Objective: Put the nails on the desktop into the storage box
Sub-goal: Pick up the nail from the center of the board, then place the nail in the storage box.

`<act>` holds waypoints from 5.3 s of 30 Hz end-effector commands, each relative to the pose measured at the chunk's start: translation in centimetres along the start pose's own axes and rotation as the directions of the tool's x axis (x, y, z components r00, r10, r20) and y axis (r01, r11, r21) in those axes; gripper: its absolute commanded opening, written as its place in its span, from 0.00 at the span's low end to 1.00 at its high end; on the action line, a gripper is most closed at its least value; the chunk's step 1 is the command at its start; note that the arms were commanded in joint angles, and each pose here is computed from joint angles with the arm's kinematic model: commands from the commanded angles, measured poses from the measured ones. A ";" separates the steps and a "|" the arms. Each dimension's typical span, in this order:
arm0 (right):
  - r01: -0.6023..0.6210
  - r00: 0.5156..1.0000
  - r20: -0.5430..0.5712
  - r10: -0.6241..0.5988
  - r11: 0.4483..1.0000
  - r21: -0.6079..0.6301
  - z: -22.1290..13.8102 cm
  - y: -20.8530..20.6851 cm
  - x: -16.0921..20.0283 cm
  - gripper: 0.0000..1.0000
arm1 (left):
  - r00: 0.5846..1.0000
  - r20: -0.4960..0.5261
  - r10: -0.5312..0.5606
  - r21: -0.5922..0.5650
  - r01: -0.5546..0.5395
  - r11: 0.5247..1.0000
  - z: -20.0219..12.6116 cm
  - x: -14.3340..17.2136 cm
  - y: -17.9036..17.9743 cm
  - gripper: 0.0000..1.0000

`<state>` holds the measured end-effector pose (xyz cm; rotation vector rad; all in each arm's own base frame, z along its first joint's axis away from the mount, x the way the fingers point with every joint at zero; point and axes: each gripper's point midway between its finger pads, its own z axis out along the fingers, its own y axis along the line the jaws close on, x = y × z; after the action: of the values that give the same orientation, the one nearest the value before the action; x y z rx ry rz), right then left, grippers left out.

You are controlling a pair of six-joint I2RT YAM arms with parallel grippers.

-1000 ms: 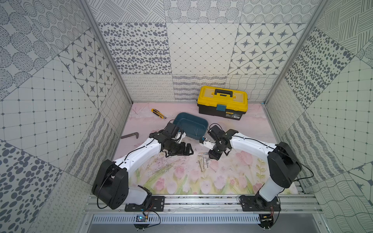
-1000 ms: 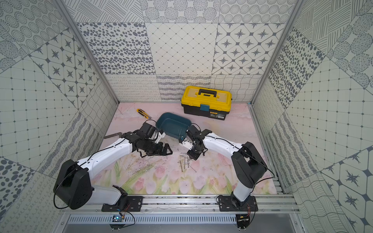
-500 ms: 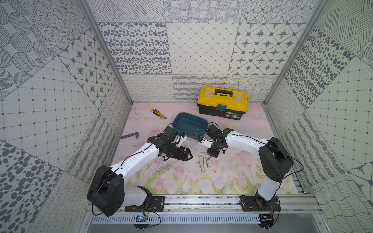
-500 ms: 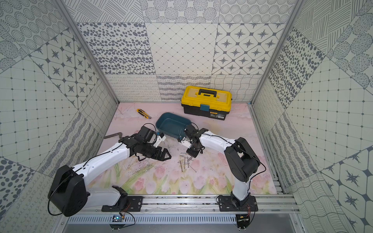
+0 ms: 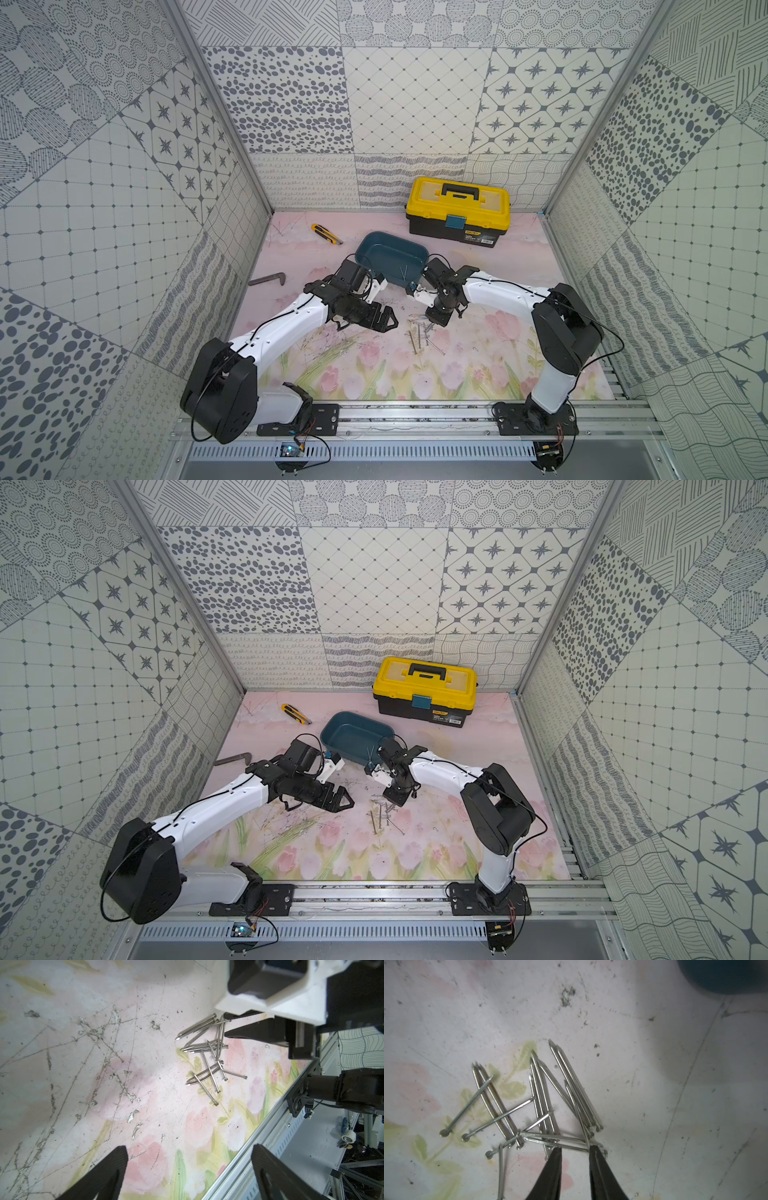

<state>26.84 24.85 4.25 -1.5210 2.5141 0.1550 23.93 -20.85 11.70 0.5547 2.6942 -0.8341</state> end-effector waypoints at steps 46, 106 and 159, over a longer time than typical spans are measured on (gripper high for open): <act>-0.319 0.690 0.438 0.577 0.785 -0.530 -15.7 1.6 -9.3 0.00 | 0.838 0.387 -0.384 0.580 0.102 0.808 -10.2 -14.1 -6.4 1.00; -0.518 0.511 0.643 0.570 0.801 -0.299 -21.9 -4.8 -9.1 0.97 | 0.897 0.365 -0.250 0.231 0.173 0.957 -6.2 -18.0 -2.9 0.00; -0.632 0.553 0.518 0.653 0.733 -0.250 -17.6 -5.3 -4.8 0.97 | 0.933 0.136 -0.334 -0.100 0.348 0.932 7.0 -20.3 8.0 0.37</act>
<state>31.77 22.84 23.44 -0.3789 2.3453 0.6218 47.52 -24.57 6.92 -0.0149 2.7586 -0.7001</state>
